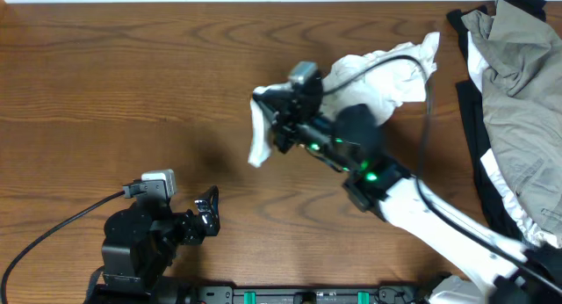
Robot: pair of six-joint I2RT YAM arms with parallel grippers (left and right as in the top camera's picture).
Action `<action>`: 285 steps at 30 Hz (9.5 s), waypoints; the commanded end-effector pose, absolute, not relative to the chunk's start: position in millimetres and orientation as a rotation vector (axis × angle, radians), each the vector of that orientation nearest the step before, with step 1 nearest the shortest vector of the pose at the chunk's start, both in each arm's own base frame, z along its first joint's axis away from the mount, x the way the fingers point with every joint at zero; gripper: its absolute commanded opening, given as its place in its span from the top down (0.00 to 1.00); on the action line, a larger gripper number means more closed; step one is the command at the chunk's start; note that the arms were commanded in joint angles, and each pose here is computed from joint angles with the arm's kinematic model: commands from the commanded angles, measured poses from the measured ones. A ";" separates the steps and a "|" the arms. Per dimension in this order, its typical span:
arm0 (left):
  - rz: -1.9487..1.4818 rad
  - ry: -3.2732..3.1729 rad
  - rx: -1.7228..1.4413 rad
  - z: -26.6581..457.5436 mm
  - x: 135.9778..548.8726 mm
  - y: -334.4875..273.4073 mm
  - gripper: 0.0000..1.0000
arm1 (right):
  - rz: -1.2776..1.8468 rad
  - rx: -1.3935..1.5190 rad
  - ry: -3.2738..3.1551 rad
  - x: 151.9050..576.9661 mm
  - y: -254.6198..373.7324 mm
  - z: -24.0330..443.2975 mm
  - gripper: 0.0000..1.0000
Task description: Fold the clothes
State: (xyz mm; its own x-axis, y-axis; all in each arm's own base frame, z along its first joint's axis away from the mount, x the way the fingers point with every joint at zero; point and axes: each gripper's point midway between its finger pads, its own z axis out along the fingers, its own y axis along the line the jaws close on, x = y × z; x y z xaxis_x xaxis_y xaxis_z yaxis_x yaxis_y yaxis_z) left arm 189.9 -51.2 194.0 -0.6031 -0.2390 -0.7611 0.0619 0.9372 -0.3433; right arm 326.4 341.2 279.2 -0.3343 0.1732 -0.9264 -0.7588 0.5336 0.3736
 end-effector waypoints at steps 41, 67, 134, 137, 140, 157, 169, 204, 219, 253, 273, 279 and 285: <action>-0.433 2.169 -0.123 199.5 189.9 -52.5 0.02 | 0.456 -0.717 2.639 329.2 175.3 10.8 0.72; -0.433 2.171 -0.124 198.4 189.9 -52.5 0.02 | 0.216 -0.737 2.300 282.5 243.4 169.5 0.62; -0.605 2.657 -0.457 14.3 232.1 -233.2 0.44 | -0.135 -0.024 2.682 309.7 43.5 131.3 0.50; -0.609 2.661 -0.439 14.4 229.0 -236.4 0.45 | -0.135 -0.024 2.682 309.7 43.5 131.3 0.50; -0.598 2.652 -0.444 14.5 230.5 -234.9 0.47 | -0.135 -0.024 2.683 309.5 43.4 131.2 0.50; -0.551 2.631 -0.465 13.7 234.0 -227.9 0.94 | -0.138 -0.025 2.690 307.9 43.0 130.5 0.50; -0.607 2.466 -0.326 103.0 232.7 -200.9 0.94 | -0.146 0.049 2.680 309.5 37.8 131.3 0.53; -0.349 2.137 -0.677 171.6 181.4 -27.5 0.94 | 0.449 -0.212 2.418 427.4 135.6 85.1 0.47; -0.349 2.137 -0.677 171.6 181.4 -27.4 0.94 | 0.399 -0.145 2.677 403.3 122.8 0.1 0.99; -0.352 2.134 -0.677 172.3 182.0 -27.8 0.94 | 0.086 0.453 2.757 343.5 -8.0 73.1 0.31; -0.352 2.134 -0.677 172.3 181.9 -27.7 0.94 | 0.255 0.379 2.736 386.9 0.7 20.8 0.30; -0.352 2.134 -0.677 172.3 181.9 -27.7 0.94 | 0.261 0.375 2.723 401.2 0.5 -3.7 0.35; -0.352 2.134 -0.677 172.3 181.9 -27.7 0.94 | 0.306 0.379 2.702 406.7 5.2 -2.5 0.99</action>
State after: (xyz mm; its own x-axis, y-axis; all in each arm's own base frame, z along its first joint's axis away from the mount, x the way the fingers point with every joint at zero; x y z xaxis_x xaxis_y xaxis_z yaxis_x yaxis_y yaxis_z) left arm 181.5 -29.5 166.2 -0.5019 -0.5901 -0.6324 -0.3514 0.8072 -0.4743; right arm 405.5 0.6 -0.2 -0.8828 0.3014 -0.3602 0.2271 0.9453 0.2342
